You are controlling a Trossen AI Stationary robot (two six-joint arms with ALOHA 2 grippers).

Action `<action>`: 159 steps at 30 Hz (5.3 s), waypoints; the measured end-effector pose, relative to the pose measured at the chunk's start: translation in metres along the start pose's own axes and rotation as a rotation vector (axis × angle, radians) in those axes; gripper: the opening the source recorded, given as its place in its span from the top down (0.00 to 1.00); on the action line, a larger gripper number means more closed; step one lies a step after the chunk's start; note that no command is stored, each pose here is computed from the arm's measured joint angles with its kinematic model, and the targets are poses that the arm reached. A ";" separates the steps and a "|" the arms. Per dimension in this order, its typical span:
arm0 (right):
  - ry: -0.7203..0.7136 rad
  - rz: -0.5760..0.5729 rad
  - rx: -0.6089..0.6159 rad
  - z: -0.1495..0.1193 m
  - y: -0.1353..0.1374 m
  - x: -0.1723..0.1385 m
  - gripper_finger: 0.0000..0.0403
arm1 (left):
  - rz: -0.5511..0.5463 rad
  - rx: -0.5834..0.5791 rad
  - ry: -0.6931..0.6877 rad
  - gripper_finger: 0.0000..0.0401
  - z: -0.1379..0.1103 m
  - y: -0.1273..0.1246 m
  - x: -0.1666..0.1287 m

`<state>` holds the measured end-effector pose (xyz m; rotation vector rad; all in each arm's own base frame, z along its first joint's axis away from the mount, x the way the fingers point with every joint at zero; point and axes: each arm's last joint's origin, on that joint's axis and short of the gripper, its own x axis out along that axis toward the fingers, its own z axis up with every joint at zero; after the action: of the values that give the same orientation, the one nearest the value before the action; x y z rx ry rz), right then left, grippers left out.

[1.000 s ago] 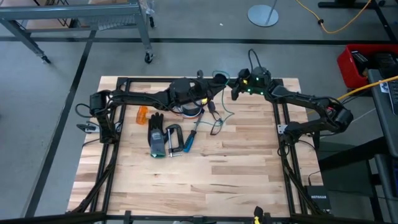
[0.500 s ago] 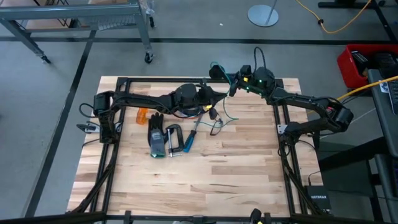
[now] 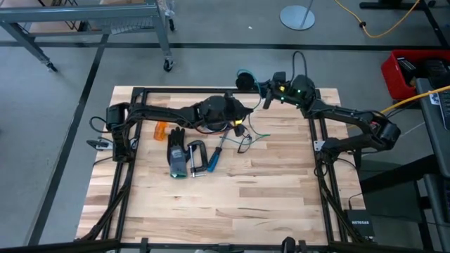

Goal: Coil cords
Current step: Coil the wire in the cable spool

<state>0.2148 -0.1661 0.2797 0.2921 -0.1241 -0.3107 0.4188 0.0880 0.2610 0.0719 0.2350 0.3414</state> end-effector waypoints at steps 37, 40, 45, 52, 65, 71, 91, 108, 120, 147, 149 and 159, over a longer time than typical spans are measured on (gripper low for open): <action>0.440 0.047 0.085 0.005 -0.009 -0.093 1.00 | 0.187 0.042 0.267 1.00 -0.026 0.028 -0.001; 0.502 -0.019 0.085 -0.001 -0.010 -0.096 1.00 | 0.195 0.043 0.268 1.00 -0.027 0.031 0.000; 0.577 -0.138 0.076 -0.009 -0.013 -0.101 1.00 | 0.208 0.035 0.253 1.00 -0.026 0.037 0.000; 0.593 -0.225 0.056 -0.010 -0.016 -0.101 1.00 | 0.206 -0.002 0.116 1.00 -0.013 0.038 0.003; 0.603 -0.279 -0.158 -0.028 0.002 -0.058 1.00 | 0.170 -0.145 0.053 1.00 -0.008 0.038 0.003; 0.621 -0.248 -0.248 -0.041 0.016 -0.041 1.00 | 0.174 -0.154 0.053 1.00 -0.008 0.039 0.003; 0.645 -0.360 -0.301 -0.051 0.020 -0.032 1.00 | 0.114 -0.232 0.004 1.00 -0.004 0.041 0.004; 0.298 -0.392 -0.112 -0.046 0.011 0.004 1.00 | 0.037 -0.256 -0.025 1.00 0.001 0.015 0.001; 0.150 -0.246 -0.083 -0.027 0.014 0.007 1.00 | 0.064 -0.165 0.096 1.00 -0.010 0.013 0.001; 0.081 -0.115 -0.045 0.013 0.016 -0.030 1.00 | 0.150 0.012 0.186 0.96 -0.018 0.016 -0.001; 0.043 -0.109 -0.045 0.018 0.018 -0.030 1.00 | 0.146 0.019 0.219 0.96 -0.023 0.016 -0.001; -0.001 -0.088 -0.066 0.022 0.019 -0.029 1.00 | 0.143 0.019 0.219 0.95 -0.026 0.013 0.002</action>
<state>0.1889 -0.1451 0.3041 0.2322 -0.1017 -0.4013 0.4105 0.1021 0.2369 0.0700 0.4515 0.4902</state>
